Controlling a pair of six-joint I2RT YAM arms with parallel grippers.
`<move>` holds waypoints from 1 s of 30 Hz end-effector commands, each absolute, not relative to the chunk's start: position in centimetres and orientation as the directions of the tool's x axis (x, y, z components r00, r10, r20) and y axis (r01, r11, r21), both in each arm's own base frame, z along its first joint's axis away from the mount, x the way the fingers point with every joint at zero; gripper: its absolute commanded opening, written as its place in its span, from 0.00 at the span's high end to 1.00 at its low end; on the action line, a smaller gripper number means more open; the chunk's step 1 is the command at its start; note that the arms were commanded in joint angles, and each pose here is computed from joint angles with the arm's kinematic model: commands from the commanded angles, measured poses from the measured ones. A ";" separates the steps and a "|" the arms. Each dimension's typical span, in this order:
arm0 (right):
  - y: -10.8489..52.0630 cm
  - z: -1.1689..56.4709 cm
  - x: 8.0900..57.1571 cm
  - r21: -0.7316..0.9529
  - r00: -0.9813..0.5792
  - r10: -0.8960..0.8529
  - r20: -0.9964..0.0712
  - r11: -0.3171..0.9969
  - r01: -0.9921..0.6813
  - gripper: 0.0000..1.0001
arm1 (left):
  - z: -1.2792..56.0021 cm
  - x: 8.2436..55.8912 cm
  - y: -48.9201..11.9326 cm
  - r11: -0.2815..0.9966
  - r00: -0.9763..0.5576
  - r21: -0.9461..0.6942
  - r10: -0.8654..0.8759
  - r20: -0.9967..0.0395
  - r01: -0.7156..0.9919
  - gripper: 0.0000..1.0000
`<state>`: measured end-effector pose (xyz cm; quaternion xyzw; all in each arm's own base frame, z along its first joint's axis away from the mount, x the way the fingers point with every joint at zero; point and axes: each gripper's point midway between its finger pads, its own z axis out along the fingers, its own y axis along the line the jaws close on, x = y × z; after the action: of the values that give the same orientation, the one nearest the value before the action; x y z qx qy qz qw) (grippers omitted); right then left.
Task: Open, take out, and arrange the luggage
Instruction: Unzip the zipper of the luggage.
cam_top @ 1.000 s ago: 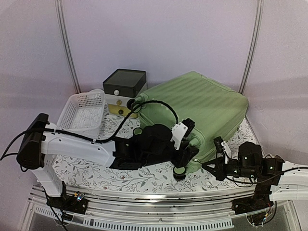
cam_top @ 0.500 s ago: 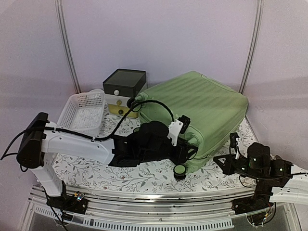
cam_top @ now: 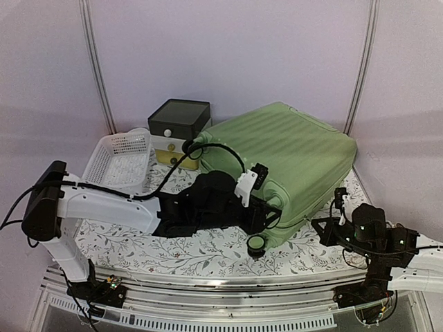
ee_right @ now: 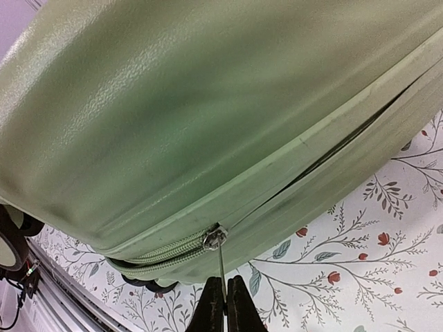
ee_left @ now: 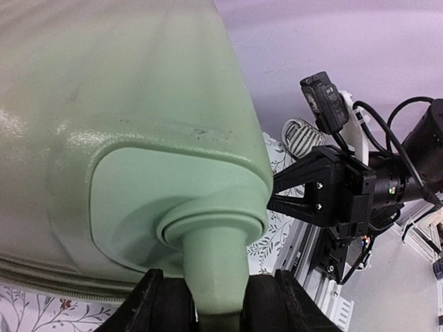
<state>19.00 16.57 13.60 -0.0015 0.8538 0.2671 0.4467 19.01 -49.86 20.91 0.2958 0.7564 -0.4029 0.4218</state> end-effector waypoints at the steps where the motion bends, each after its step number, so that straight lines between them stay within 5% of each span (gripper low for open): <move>1: 13.6 14.8 21.5 0.378 -0.509 0.275 -0.816 0.919 -0.110 0.97 | 21.0 20.4 -47.9 0.515 -0.454 -0.328 0.138 -0.880 0.792 0.88; 6: 13.6 17.1 22.2 0.361 -0.464 0.267 -0.844 0.924 -0.124 0.48 | 22.9 20.0 -47.0 0.494 -0.420 -0.311 0.124 -0.899 0.812 0.47; 13: 14.2 20.3 23.0 0.248 -0.538 0.159 -0.828 0.964 -0.098 0.33 | 27.9 22.3 -44.8 0.493 -0.455 -0.359 0.085 -0.886 0.792 0.22; 23: 14.8 22.9 24.3 0.160 -0.678 0.191 -0.710 0.981 0.109 0.19 | 30.7 30.7 -34.9 0.650 -0.470 -0.368 -0.018 -0.883 0.665 0.19; 30: 16.4 21.7 25.1 0.022 -0.749 0.051 -0.661 0.999 0.049 0.02 | 28.9 37.3 -28.4 0.744 -0.469 -0.326 -0.018 -0.883 0.584 0.17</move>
<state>25.99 17.45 24.95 0.0588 0.9067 0.0718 0.4114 35.18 -30.98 30.59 0.1634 0.7841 -0.3402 0.4928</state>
